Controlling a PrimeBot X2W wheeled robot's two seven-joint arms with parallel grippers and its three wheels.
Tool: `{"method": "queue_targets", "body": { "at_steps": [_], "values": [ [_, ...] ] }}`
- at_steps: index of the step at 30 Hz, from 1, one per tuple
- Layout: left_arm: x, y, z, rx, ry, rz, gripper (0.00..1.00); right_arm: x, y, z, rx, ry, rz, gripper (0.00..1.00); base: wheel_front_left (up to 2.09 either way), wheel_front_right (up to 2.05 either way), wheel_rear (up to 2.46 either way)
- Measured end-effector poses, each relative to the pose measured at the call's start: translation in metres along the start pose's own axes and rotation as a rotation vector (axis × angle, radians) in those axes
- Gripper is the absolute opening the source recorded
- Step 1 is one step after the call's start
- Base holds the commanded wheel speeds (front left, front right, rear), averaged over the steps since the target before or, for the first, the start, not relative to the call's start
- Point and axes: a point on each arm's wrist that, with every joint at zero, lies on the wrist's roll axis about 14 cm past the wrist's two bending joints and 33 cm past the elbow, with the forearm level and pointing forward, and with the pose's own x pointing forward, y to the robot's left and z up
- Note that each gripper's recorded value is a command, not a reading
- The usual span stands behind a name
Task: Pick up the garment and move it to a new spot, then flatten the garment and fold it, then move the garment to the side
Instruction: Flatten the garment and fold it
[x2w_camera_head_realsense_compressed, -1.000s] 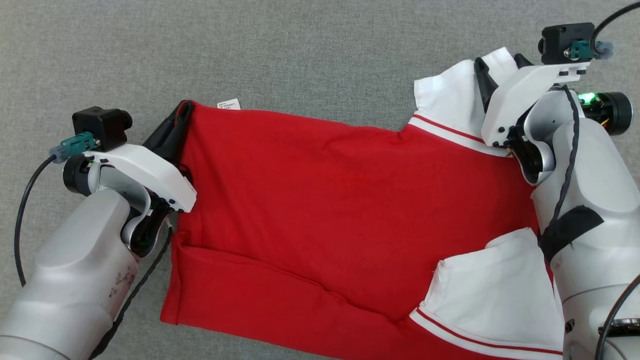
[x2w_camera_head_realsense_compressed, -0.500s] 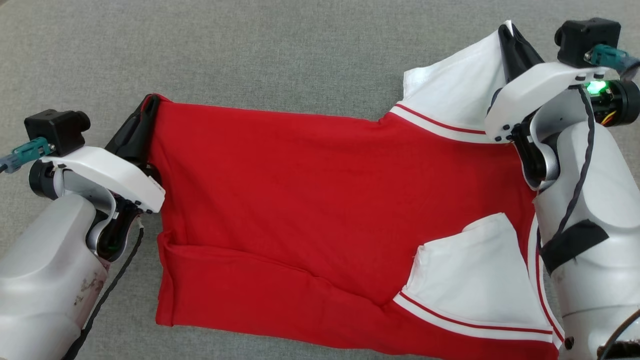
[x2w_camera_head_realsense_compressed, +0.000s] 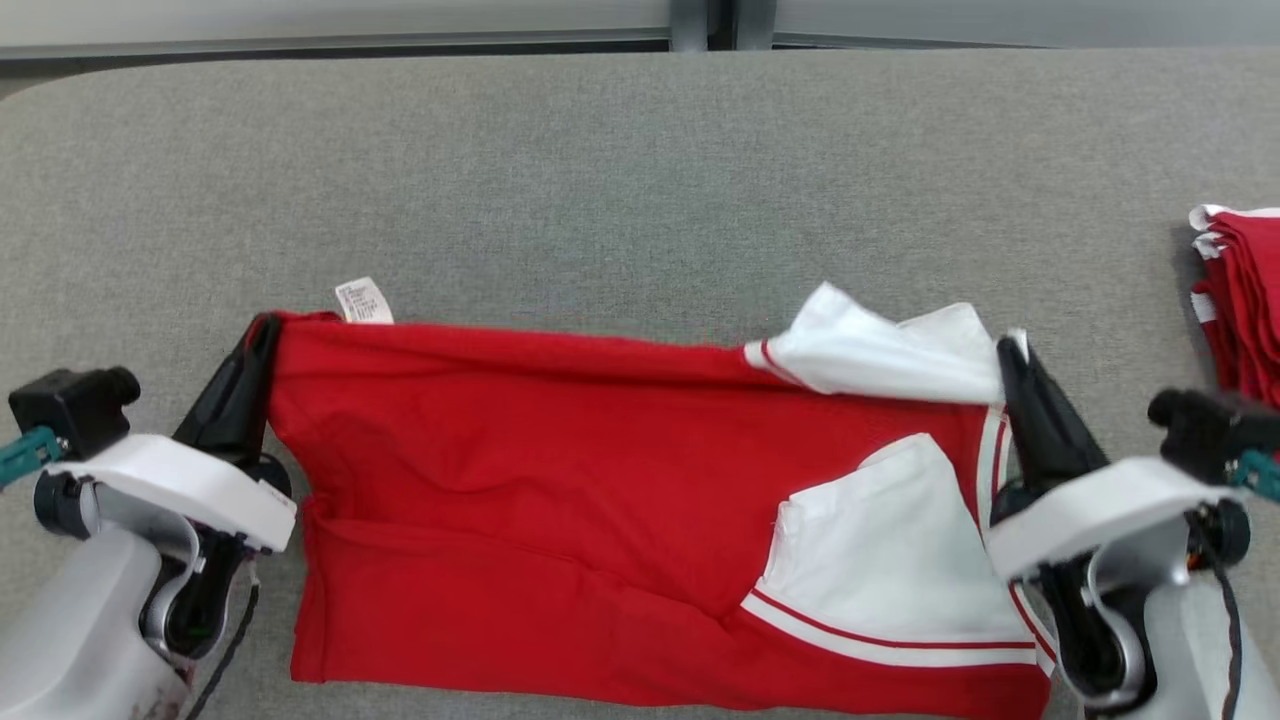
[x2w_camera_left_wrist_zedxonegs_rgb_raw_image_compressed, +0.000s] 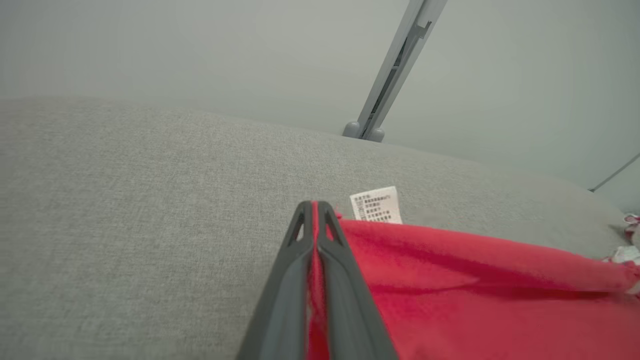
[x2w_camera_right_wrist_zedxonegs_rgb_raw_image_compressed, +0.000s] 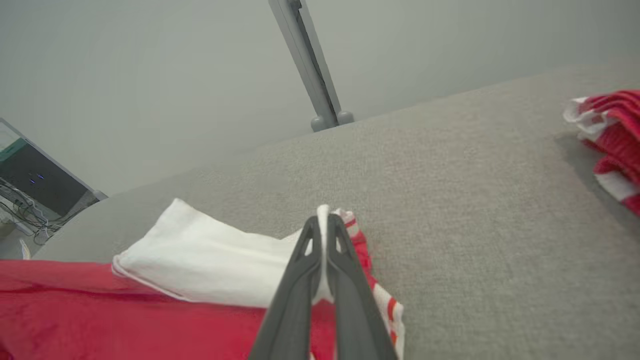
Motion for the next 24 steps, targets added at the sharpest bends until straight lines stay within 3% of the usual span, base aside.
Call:
{"method": "queue_targets", "body": {
  "at_steps": [7, 16, 17, 18, 19, 24],
  "values": [
    [-0.030, -0.006, -0.029, -0.057, 0.051, 0.012, 0.00, -0.062, 0.000, -0.036, 0.119, 0.058, -0.029, 0.00, 0.00, 0.00, 0.00],
    [-0.061, -0.004, -0.057, -0.094, 0.146, 0.048, 0.00, -0.103, -0.005, -0.067, 0.184, 0.112, -0.078, 0.00, 0.00, 0.00, 0.00],
    [-0.064, -0.004, -0.061, -0.090, 0.162, 0.049, 0.16, -0.106, -0.005, -0.070, 0.177, 0.124, -0.083, 0.01, 0.00, 0.00, 0.00],
    [-0.067, -0.004, -0.064, -0.084, 0.171, 0.052, 0.75, -0.109, -0.005, -0.073, 0.164, 0.133, -0.087, 0.62, 0.00, 0.00, 0.00],
    [-0.068, -0.004, -0.065, -0.071, 0.176, 0.050, 1.00, -0.111, -0.006, -0.074, 0.149, 0.137, -0.088, 1.00, 0.00, 0.00, 0.00],
    [-0.071, -0.001, -0.055, 0.027, 0.129, 0.071, 1.00, -0.114, -0.008, -0.052, 0.004, 0.037, -0.096, 1.00, 0.00, 0.00, 0.00]
  ]
}}
